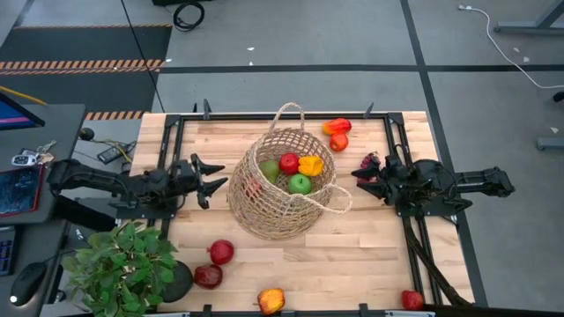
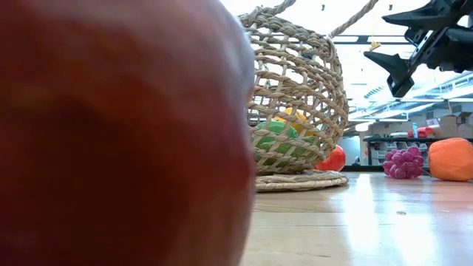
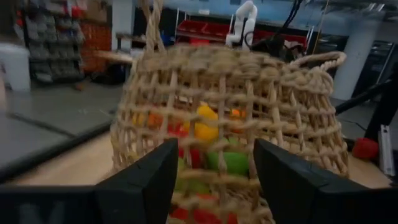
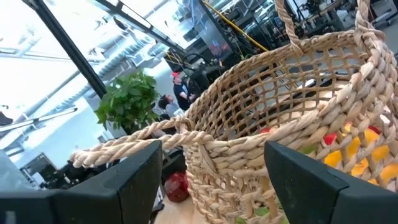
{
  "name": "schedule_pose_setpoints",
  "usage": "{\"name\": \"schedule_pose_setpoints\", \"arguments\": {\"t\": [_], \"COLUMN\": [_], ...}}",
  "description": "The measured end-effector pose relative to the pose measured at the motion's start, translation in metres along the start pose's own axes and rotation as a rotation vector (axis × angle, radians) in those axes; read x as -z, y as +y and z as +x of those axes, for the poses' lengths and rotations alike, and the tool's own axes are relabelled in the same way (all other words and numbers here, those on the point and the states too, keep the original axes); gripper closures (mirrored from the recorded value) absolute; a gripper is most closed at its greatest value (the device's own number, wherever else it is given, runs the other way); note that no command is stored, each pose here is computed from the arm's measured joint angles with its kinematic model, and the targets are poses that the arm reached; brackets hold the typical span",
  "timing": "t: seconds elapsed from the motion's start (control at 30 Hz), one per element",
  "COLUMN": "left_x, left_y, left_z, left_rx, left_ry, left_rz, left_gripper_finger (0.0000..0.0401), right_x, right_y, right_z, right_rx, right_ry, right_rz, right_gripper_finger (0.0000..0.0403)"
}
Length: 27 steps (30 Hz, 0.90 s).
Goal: Build produce basket
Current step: Put the red apple into the basket
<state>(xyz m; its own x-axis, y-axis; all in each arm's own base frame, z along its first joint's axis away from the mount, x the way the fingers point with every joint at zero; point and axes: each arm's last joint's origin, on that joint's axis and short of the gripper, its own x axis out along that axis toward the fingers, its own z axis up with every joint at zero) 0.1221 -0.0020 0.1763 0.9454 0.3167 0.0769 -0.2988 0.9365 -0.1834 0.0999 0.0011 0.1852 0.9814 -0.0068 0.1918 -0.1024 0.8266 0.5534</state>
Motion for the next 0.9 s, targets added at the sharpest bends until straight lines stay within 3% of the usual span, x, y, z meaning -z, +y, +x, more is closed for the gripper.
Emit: {"name": "schedule_pose_setpoints", "arguments": {"t": [0.2,0.37,0.5,0.57,0.63,0.77,0.9], "left_x": [0.005,0.006,0.006,0.006,0.006,0.006,0.006], "left_y": [0.001,0.001,0.001,0.001,0.001,0.001,0.001], "left_z": [0.0,0.0,0.0,0.0,0.0,0.0,0.0], "left_rx": [-0.011,-0.008,-0.007,-0.007,-0.007,-0.007,-0.007], "left_ry": [0.052,0.054,0.054,0.054,0.054,0.054,0.054], "left_rz": [-0.051,0.039,0.082,0.081,0.081,0.081,0.081], "left_gripper_finger": [0.0195,0.0192,0.0189,0.019,0.0192,0.0195,0.0192], "right_x": [-0.01,-0.037,-0.048,-0.049,-0.048,-0.062,-0.078], "right_y": [0.007,0.029,0.037,0.038,0.035,0.029,0.034], "right_z": [-0.001,-0.004,-0.006,-0.006,-0.005,-0.008,-0.005], "right_rx": [-0.082,-0.229,-0.247,-0.233,-0.151,0.268,0.447], "right_ry": [-0.104,-0.202,-0.224,-0.228,-0.236,-0.336,-0.208], "right_rz": [-0.189,-0.42,-0.454,-0.527,-0.588,-0.589,-0.568], "right_gripper_finger": [0.0118,0.0118,0.0118,0.0118,0.0118,0.0118,0.0118]}}
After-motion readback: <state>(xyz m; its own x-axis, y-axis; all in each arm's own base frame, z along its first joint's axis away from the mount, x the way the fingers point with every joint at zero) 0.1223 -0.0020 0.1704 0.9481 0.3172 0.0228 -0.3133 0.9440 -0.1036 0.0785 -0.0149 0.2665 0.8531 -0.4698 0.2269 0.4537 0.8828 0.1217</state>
